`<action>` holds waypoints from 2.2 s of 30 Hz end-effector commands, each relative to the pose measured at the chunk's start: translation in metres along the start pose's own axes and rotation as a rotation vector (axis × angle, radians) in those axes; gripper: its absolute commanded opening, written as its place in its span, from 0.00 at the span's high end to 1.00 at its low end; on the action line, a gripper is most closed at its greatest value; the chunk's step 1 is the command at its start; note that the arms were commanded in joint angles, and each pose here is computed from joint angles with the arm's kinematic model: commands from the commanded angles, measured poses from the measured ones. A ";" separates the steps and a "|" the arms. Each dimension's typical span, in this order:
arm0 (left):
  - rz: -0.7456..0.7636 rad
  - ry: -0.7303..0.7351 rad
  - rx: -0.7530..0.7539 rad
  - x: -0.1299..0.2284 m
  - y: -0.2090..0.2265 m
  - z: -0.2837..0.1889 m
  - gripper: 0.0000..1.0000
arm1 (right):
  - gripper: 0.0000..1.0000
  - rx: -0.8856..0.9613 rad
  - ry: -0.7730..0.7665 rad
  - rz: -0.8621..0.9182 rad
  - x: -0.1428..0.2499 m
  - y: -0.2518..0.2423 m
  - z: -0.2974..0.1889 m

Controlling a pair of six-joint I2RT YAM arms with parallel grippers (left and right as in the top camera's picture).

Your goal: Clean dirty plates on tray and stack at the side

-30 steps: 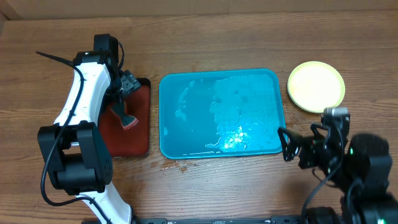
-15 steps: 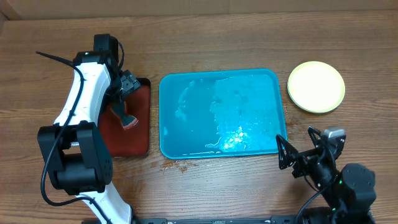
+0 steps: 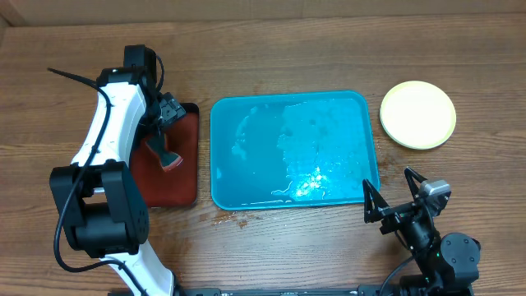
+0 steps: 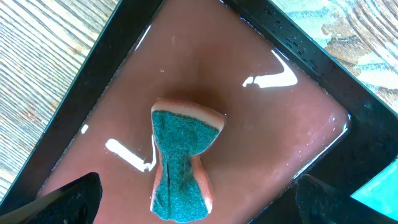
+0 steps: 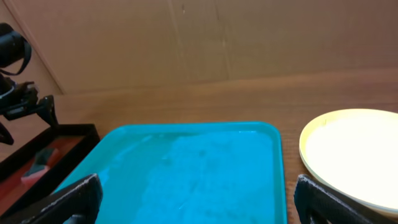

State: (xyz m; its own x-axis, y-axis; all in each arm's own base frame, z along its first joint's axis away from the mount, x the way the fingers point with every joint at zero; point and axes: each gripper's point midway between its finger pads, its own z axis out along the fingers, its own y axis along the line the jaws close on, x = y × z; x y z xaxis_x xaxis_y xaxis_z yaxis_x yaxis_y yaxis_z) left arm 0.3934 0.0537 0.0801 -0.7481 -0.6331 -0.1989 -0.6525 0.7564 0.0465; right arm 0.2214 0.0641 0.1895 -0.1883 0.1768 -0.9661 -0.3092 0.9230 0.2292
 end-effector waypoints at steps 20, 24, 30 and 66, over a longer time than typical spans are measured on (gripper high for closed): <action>-0.007 -0.009 0.005 -0.005 -0.001 -0.002 0.00 | 0.00 0.131 -0.133 0.062 0.001 -0.031 0.010; -0.007 -0.009 0.005 -0.005 -0.001 -0.002 0.00 | 0.00 0.139 -0.144 0.065 0.006 -0.034 0.013; -0.007 -0.009 0.005 -0.005 -0.001 -0.002 0.00 | 0.00 0.160 -0.154 0.073 0.007 -0.039 0.013; -0.007 -0.009 0.005 -0.005 -0.001 -0.002 0.00 | 0.00 0.229 -0.161 0.069 0.007 -0.051 0.010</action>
State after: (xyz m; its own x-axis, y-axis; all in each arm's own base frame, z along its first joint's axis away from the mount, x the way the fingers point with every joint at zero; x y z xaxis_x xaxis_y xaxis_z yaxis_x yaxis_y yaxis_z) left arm 0.3934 0.0537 0.0801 -0.7481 -0.6331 -0.1989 -0.6525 0.7564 0.0465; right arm 0.2456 0.0222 0.1721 -0.0496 0.2757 -0.9600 -0.0806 0.9569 0.2789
